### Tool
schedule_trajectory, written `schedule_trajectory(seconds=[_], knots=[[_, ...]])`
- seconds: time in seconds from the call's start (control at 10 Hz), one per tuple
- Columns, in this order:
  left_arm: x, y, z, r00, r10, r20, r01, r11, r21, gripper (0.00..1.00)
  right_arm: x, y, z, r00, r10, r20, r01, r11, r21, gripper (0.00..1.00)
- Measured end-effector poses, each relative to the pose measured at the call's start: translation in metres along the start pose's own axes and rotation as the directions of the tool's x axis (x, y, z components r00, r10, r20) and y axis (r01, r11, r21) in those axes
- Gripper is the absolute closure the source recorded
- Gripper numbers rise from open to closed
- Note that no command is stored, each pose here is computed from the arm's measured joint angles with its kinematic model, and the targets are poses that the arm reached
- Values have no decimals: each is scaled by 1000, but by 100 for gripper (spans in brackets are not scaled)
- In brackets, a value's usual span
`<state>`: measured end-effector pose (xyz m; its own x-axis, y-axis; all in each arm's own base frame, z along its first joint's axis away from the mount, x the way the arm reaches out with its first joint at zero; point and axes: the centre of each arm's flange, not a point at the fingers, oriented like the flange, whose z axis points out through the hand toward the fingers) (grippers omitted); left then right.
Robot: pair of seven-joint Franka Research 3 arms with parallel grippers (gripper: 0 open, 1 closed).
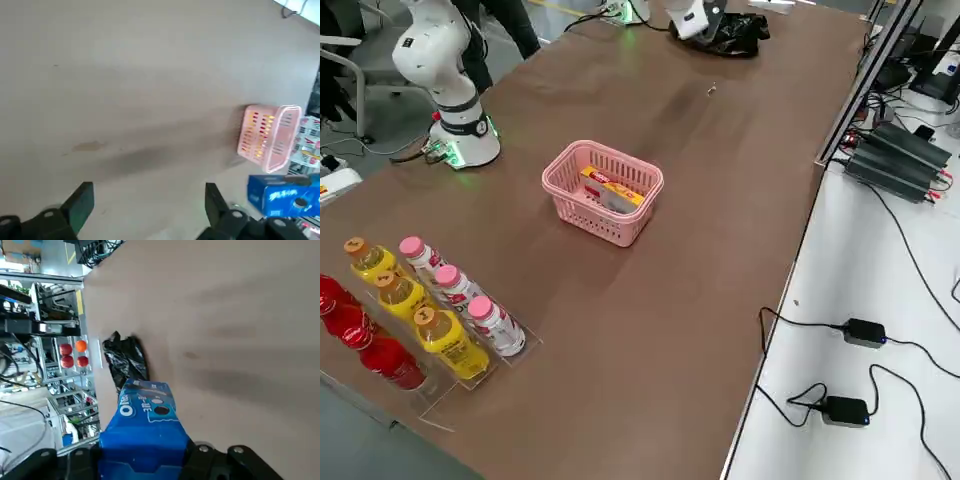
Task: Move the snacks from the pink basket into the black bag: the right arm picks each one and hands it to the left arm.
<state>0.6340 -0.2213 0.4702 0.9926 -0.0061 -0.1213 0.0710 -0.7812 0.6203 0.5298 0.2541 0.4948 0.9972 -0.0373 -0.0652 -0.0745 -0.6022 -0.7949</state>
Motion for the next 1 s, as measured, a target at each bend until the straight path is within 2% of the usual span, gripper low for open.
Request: schedule_trajectory(seconds=[0.3, 0.5, 0.6, 0.7, 0.8, 0.9, 1.0], knots=[[-6, 20, 33, 999, -31, -44, 26, 993, -116, 1, -4, -54, 54, 994, 85, -71, -82, 995, 49, 56], [-10, 24, 41, 999, -43, -29, 39, 990, -133, 1, -9, -76, 96, 984, 124, -124, -118, 991, 57, 56], [-13, 25, 40, 996, -89, -9, 87, 987, -133, 1, -11, -84, 109, 980, 146, -136, -138, 988, 63, 56], [-20, 27, 30, 987, -160, 21, 161, 982, -97, 1, -12, -91, 118, 977, 157, -143, -148, 986, 70, 56], [-28, 26, 10, 975, -222, 26, 223, 975, -21, 1, -11, -94, 121, 976, 160, -146, -151, 986, 73, 56], [-37, 22, -17, 953, -301, -5, 301, 952, 62, 2, -10, -93, 121, 975, 164, -147, -155, 985, 74, 56], [-45, 16, -42, 910, -412, -55, 415, 901, 125, 2, -9, -93, 120, 975, 167, -149, -157, 985, 74, 56]])
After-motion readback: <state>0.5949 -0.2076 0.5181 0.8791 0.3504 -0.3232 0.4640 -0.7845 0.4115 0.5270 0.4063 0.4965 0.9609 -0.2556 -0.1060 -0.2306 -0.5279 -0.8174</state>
